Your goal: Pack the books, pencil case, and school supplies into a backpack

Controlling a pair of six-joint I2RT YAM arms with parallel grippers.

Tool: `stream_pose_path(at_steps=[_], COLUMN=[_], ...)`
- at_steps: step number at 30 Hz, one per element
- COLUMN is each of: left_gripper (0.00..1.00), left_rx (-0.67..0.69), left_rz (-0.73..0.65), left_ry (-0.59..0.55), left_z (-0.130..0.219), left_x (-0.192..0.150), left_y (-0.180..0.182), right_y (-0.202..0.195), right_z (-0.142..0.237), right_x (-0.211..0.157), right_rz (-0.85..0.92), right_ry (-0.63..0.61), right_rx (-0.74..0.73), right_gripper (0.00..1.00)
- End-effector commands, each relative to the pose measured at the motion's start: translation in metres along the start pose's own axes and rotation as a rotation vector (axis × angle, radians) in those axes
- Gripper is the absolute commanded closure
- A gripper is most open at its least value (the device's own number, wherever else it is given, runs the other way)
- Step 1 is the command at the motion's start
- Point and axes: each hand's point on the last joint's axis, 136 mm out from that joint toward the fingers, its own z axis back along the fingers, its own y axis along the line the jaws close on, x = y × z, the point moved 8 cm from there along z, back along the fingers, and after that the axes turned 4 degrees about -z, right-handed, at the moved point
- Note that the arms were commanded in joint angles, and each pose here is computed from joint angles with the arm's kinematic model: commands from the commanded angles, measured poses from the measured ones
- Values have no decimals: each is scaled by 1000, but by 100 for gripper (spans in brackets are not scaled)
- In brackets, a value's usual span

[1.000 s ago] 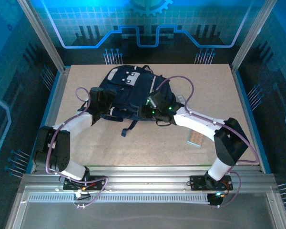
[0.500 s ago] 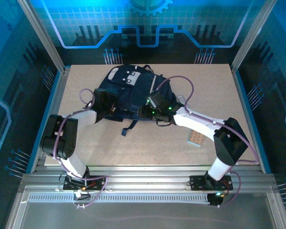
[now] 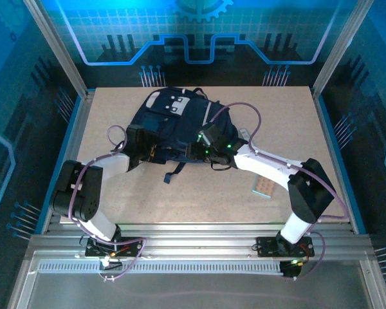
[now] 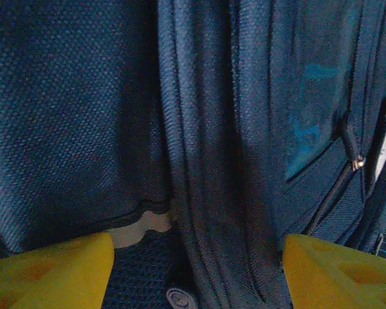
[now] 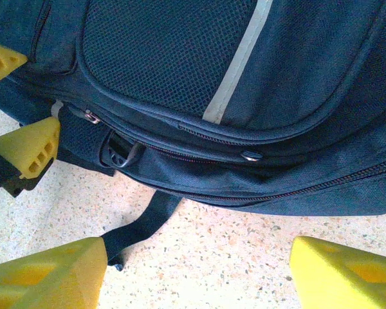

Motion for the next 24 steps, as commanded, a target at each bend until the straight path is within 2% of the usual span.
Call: stream_pose_path(at_steps=[1,5,10,11,13,15,16,20,24], left_gripper=[29,29,41,47,80,97,100,100,100], left_rx=[78,69,1,-10,-34,-49,-51,-71,-133], left_rz=[9,-1,15,8,-14,-16,-11,10,38], left_ry=[34,11,38,46,68,95,106,107,109], left_z=[4,-9,-43,-48,-56,-60,-61,-50,-22], left_x=[-8,2,20,22,23,21,19,11,-7], left_y=[19,12,-18,-23,-31,-32,-30,-20,-23], right_y=[2,2,3,3,5,7,7,13,25], right_z=[1,1,2,2,3,2,0,-9,-14], right_x=[3,3,2,1,2,1,2,4,10], right_rz=[9,9,19,23,33,45,48,57,27], right_ry=[-23,-24,-11,-11,-14,-14,-13,4,16], right_rx=[-16,-13,-1,2,9,10,9,13,49], right_gripper=[24,24,25,25,27,28,29,31,31])
